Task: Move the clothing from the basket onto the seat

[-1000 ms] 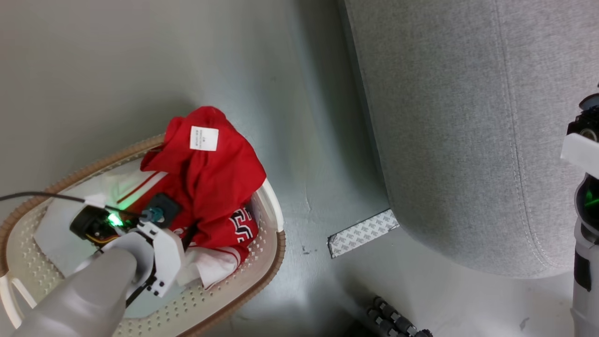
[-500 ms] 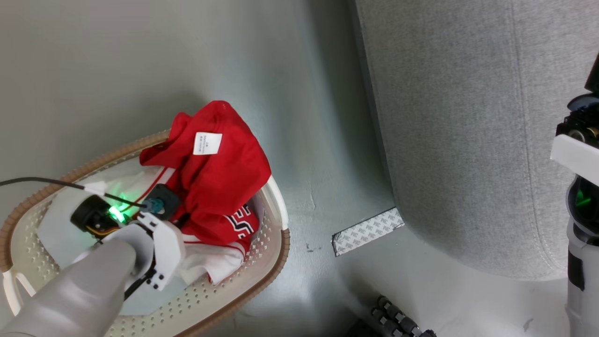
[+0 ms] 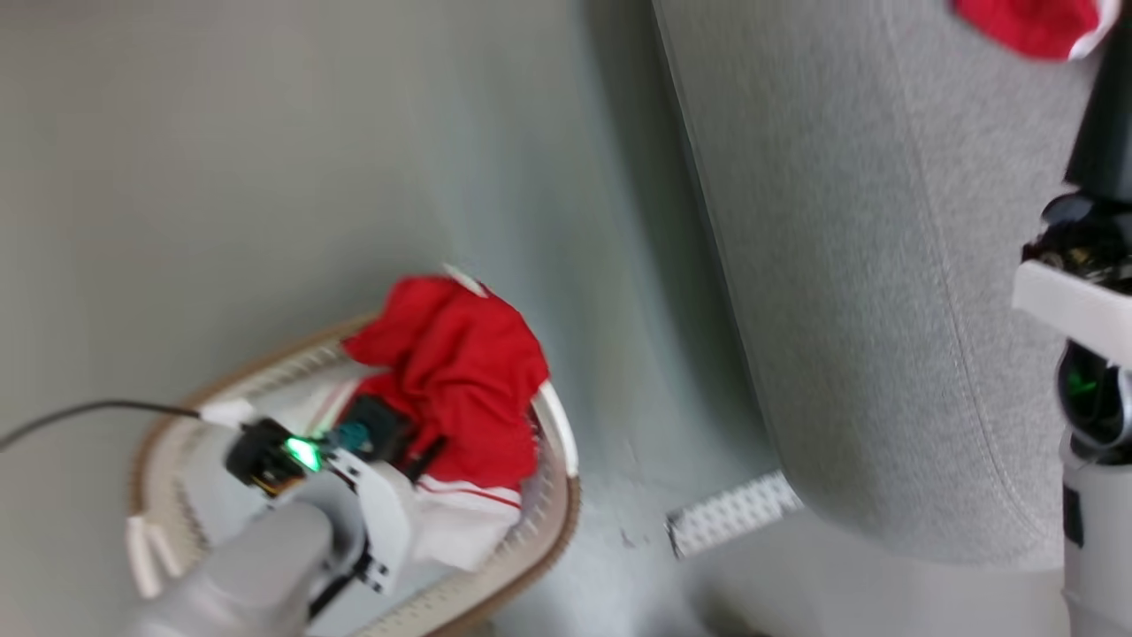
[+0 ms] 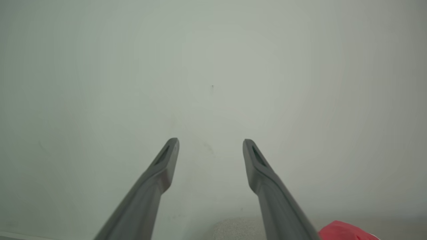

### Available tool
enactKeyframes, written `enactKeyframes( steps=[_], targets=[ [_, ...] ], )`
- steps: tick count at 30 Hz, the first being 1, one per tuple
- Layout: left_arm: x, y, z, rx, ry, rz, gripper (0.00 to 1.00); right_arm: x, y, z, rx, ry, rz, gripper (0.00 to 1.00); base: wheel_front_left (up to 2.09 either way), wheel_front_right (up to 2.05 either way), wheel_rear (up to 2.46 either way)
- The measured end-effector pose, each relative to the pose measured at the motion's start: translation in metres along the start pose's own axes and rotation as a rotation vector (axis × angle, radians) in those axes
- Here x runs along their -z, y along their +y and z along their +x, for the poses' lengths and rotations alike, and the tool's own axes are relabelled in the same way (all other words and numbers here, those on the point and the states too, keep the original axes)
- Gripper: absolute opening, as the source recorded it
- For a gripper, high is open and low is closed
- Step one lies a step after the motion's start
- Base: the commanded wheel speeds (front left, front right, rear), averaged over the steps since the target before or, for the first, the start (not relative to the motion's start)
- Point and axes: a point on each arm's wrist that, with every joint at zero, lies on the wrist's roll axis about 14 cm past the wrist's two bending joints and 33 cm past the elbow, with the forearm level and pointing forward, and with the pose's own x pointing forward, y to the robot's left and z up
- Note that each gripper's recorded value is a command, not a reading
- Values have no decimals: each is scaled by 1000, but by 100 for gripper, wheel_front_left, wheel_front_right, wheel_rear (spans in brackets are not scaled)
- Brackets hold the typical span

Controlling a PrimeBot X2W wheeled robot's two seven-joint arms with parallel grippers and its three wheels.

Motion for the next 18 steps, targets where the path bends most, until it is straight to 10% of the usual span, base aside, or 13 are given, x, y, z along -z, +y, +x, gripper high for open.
enactKeyframes(
  steps=[18],
  targets=[
    [-147,-70,-126,-150,-406,86,0,-96,-7,-50,-14,-106,100,100,0,0,0]
  ],
)
